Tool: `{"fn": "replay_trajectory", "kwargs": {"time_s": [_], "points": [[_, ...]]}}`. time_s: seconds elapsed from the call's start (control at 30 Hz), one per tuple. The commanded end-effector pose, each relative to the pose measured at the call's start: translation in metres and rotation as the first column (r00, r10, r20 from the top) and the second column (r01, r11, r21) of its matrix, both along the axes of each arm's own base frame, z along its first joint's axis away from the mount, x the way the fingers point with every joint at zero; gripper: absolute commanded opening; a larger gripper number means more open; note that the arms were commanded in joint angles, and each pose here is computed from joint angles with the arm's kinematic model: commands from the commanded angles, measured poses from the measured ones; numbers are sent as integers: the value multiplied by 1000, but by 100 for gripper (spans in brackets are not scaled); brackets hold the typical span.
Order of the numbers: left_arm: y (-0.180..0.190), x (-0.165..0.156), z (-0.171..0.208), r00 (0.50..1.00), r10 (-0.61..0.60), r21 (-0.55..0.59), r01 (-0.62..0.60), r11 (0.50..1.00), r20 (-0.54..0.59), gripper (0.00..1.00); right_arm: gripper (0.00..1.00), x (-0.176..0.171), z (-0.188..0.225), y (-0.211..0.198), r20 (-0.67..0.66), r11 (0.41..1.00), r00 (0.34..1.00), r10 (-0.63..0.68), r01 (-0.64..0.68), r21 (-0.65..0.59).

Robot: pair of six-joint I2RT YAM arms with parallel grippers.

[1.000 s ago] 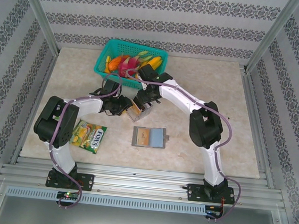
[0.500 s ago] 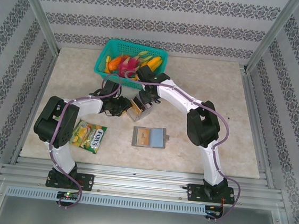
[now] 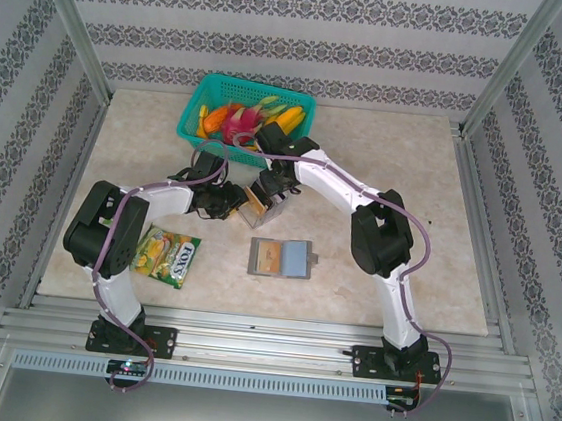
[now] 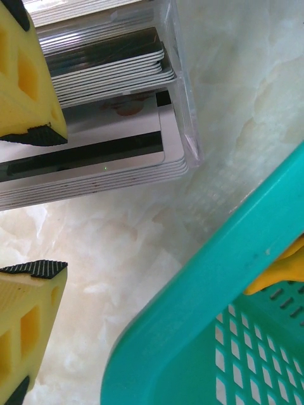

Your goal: Put the credit cards into the card holder

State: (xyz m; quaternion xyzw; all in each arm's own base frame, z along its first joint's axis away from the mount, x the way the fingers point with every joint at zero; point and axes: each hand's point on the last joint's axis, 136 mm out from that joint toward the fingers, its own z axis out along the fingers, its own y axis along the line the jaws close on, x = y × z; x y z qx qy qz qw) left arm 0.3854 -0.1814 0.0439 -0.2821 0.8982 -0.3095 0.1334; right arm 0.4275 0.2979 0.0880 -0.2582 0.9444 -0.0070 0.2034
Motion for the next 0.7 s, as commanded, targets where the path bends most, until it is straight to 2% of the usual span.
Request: {"fn": "replay_trajectory", "kwargs": {"time_s": [0.0, 0.43, 0.67], "points": [[9, -3, -2, 1000, 10, 23, -10, 1000, -4, 36, 52, 0, 4, 6, 0, 1000, 1000, 9, -9, 7], [9, -5, -8, 1000, 10, 22, -10, 1000, -17, 36, 52, 3, -17, 0, -20, 999, 1000, -3, 3, -41], [10, -6, -8, 1000, 9, 27, -9, 1000, -19, 36, 50, 9, 1, -6, 35, 998, 999, -12, 14, -63]]}}
